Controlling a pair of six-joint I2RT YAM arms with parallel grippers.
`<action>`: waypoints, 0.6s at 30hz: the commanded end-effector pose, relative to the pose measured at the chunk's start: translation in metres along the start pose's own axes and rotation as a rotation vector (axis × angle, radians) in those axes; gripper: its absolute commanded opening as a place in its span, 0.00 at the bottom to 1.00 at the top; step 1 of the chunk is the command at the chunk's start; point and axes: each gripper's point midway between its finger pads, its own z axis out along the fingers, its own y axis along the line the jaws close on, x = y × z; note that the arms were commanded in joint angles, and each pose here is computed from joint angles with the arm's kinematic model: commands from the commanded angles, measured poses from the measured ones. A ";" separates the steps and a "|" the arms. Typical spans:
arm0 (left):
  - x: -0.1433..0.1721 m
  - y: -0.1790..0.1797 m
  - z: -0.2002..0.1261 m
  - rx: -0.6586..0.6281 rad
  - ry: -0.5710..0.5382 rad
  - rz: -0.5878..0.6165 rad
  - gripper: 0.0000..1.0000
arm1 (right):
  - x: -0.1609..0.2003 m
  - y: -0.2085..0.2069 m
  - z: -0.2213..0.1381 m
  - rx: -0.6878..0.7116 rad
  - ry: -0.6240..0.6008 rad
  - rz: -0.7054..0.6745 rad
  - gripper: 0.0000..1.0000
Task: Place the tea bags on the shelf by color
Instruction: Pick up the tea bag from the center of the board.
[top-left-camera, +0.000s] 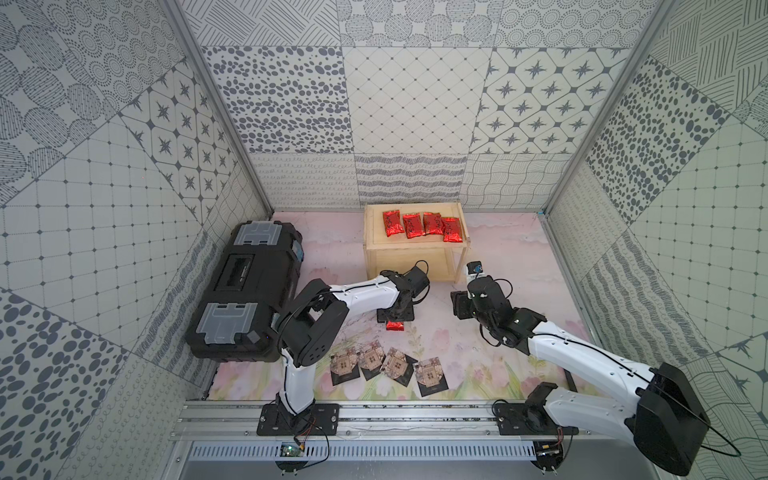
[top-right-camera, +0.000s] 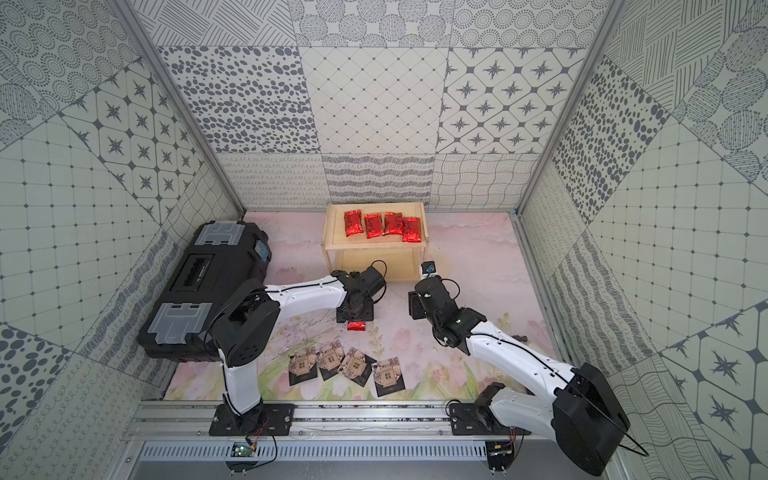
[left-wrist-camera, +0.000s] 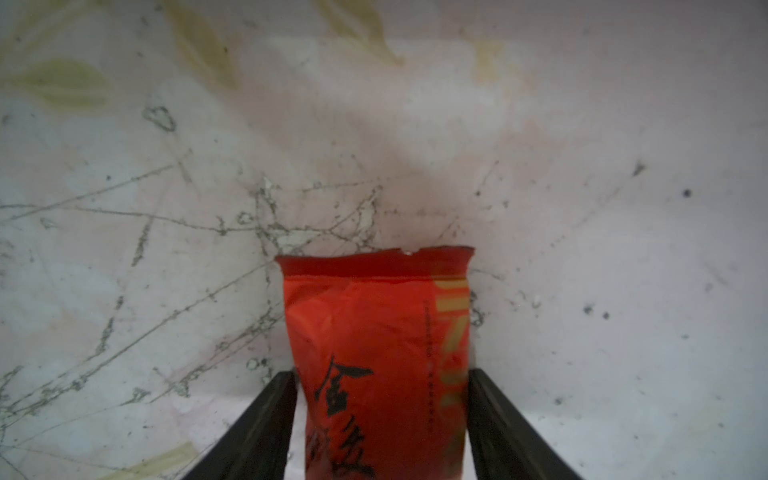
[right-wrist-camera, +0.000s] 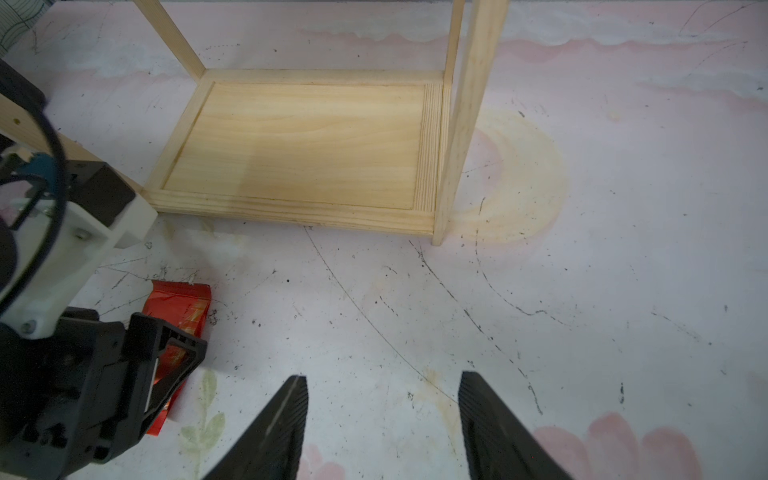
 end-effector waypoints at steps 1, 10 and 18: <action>-0.001 0.004 0.005 -0.016 0.014 -0.001 0.69 | -0.017 0.005 -0.003 -0.019 -0.046 0.031 0.62; 0.002 0.008 0.006 -0.020 0.021 -0.006 0.61 | -0.017 0.004 -0.004 -0.018 -0.048 0.030 0.62; 0.001 0.017 -0.013 -0.025 -0.006 -0.010 0.56 | -0.022 0.004 -0.004 -0.010 -0.058 0.025 0.62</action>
